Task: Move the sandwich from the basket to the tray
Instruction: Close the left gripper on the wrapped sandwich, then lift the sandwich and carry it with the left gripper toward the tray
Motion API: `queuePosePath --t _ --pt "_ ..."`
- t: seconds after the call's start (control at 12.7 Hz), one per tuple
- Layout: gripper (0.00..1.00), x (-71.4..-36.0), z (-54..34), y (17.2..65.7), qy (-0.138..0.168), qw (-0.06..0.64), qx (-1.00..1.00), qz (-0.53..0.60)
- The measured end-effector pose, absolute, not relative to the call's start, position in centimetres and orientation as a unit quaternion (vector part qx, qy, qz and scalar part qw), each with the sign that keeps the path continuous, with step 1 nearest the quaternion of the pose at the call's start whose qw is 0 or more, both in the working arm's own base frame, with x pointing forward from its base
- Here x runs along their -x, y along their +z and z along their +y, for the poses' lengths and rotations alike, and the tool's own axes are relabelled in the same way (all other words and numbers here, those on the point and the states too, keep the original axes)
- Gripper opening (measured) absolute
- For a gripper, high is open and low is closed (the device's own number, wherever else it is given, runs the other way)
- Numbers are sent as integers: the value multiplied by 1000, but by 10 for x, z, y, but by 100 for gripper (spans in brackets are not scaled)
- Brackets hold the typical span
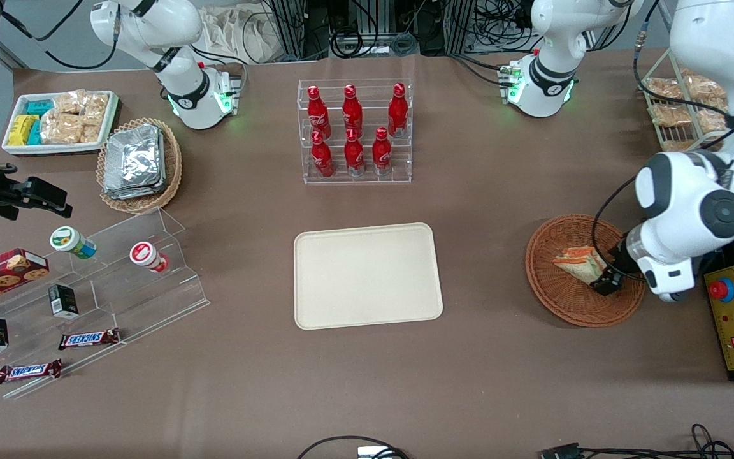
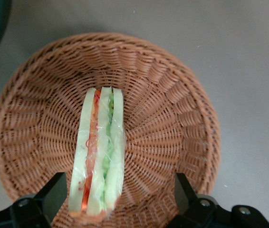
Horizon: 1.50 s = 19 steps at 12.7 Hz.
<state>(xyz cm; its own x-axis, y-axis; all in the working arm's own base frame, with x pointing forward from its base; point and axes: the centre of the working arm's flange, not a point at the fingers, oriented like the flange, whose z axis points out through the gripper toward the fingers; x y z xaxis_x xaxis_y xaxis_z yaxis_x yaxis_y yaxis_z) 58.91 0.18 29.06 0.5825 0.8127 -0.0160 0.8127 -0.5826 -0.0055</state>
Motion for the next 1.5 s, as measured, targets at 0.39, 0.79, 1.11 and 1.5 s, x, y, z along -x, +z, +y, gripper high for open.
queuePosePath --t 0.39,0.79,1.11,1.5 --pt "100 -564 2 256 -8 4 -889 458" --pt "66 -565 4 258 -5 4 -895 445" --pt "30 -579 27 296 8 2 -925 381" --pt "15 -623 34 415 -9 -10 -966 260"
